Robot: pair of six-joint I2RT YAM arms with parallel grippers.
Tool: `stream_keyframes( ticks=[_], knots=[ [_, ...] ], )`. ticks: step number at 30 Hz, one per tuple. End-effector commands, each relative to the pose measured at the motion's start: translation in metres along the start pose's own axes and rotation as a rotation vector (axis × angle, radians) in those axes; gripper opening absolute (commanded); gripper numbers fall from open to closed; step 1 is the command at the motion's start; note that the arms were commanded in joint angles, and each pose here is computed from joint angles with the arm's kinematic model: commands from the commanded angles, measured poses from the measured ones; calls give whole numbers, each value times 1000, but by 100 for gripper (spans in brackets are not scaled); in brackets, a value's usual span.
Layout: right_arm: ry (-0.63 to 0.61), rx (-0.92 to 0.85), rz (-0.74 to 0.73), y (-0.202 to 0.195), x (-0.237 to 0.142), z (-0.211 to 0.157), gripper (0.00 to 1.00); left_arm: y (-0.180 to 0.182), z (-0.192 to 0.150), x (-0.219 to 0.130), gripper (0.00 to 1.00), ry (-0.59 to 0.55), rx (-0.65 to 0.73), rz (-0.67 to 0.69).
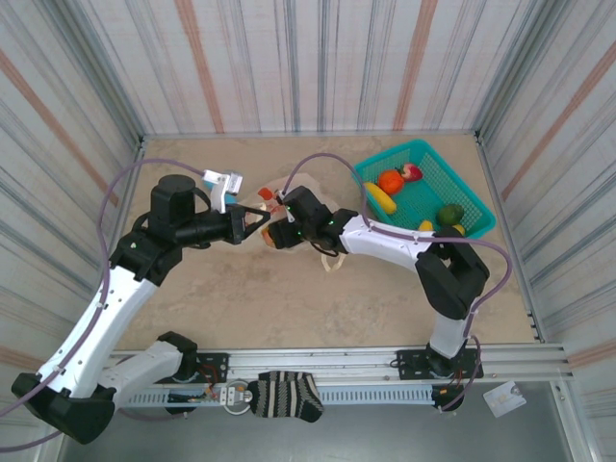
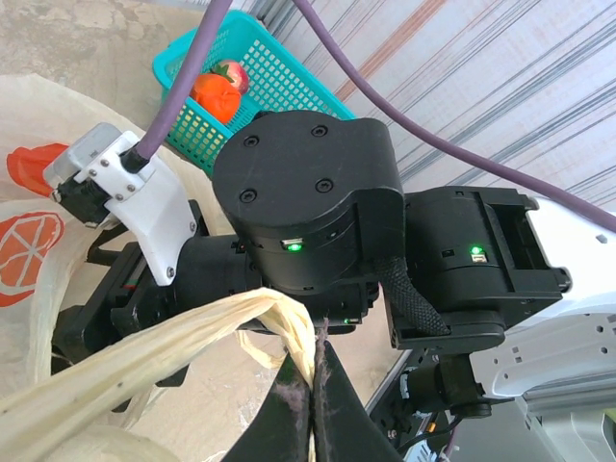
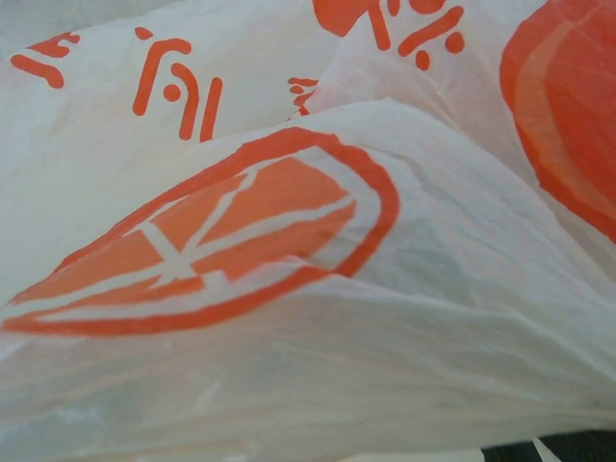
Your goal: Place the fake fruits into the plastic bag and tie a complex knot
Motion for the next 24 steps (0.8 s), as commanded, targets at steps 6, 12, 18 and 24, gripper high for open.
stream_keyframes(
  ticks=[6,12,18,24],
  knots=[
    [-175,32,165,-8,-80,31,78,-5,8,-4,0,-19,45,4],
    [-232,169,347,-36,-133,36,72,-5,6,-1,0,-13,40,-12],
    [-311,194,293,-72,-188,34,72,-2,5,1,0,-6,47,-9],
    [-210,388,-83,-153,-199,5,71,-1,7,5,0,-1,49,-14]
  ],
)
Point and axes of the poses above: each hand's point on the last joint's axis, 136 mm out from that joint toward the fingers, its own x axis out along the fingers, its own y axis along the line the jaws close on, z = x × y, the point moved 5 cm from there along -x, back along the fingers, and after that the axes turned 12 degrees about -x, right-handed, at the moved point
